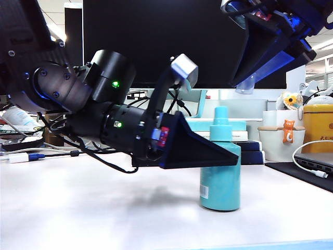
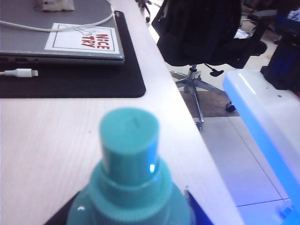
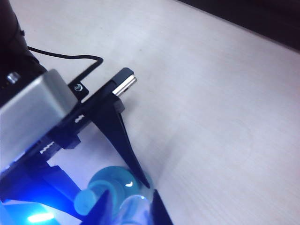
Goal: Pick up the sprayer with the left hand, pick up its lid with the right hand then put the lid on the sprayer.
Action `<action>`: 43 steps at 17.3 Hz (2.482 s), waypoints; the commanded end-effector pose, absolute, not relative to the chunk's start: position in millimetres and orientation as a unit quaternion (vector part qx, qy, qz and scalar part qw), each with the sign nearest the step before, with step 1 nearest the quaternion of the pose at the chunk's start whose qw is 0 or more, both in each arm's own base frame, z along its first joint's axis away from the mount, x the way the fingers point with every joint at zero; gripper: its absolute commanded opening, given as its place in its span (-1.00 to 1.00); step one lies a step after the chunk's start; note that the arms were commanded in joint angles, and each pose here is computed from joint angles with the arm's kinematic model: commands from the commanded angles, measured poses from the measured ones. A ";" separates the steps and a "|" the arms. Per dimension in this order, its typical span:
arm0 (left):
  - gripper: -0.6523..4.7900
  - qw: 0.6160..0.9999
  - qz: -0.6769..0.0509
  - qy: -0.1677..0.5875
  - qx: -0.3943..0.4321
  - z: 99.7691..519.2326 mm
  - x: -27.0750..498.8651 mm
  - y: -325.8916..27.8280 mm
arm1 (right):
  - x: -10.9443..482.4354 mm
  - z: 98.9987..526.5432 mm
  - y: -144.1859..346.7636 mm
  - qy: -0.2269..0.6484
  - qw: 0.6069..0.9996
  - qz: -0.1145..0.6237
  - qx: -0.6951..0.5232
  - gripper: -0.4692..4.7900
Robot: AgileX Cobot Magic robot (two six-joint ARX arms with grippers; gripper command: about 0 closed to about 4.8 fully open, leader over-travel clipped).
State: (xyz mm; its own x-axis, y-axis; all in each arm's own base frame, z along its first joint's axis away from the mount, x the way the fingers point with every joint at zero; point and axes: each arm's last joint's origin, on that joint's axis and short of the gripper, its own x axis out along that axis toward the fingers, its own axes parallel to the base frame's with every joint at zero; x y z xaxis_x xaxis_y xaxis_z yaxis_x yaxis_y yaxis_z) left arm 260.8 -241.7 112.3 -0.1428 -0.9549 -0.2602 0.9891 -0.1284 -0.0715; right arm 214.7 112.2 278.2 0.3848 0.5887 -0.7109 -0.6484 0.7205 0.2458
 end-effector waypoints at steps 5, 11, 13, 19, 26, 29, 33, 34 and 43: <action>0.11 0.649 -0.749 0.116 0.068 110.4 269.2 -253.3 | 212.4 279.0 111.6 0.421 0.825 0.375 -0.036 -0.83; 0.11 0.651 -0.748 0.112 0.069 109.9 269.7 -253.7 | 213.0 277.7 112.2 0.423 0.821 0.381 -0.037 -0.83; 0.11 0.656 -0.743 0.114 0.072 107.5 270.3 -253.9 | 212.5 277.9 112.8 0.423 0.817 0.392 -0.031 -0.83; 0.11 0.655 -0.743 0.120 0.068 103.0 270.4 -254.2 | 214.5 271.9 114.4 0.439 0.804 0.400 -0.028 -0.83; 0.11 0.652 -0.745 0.124 0.064 103.0 270.2 -254.2 | 221.4 264.6 118.5 0.445 0.797 0.408 -0.024 -0.83; 0.11 0.653 -0.745 0.124 0.064 103.0 270.2 -254.2 | 222.5 265.6 119.1 0.438 0.800 0.410 -0.024 -0.83; 0.11 0.653 -0.745 0.124 0.064 103.0 270.2 -254.2 | 224.3 266.6 120.0 0.428 0.804 0.412 -0.024 -0.83; 0.11 0.653 -0.745 0.123 0.064 103.1 270.2 -254.2 | 224.4 266.3 120.1 0.428 0.804 0.412 -0.024 -0.83; 0.11 0.652 -0.744 0.129 0.063 102.3 270.0 -253.8 | 222.6 260.5 138.7 0.424 0.800 0.421 -0.057 -0.71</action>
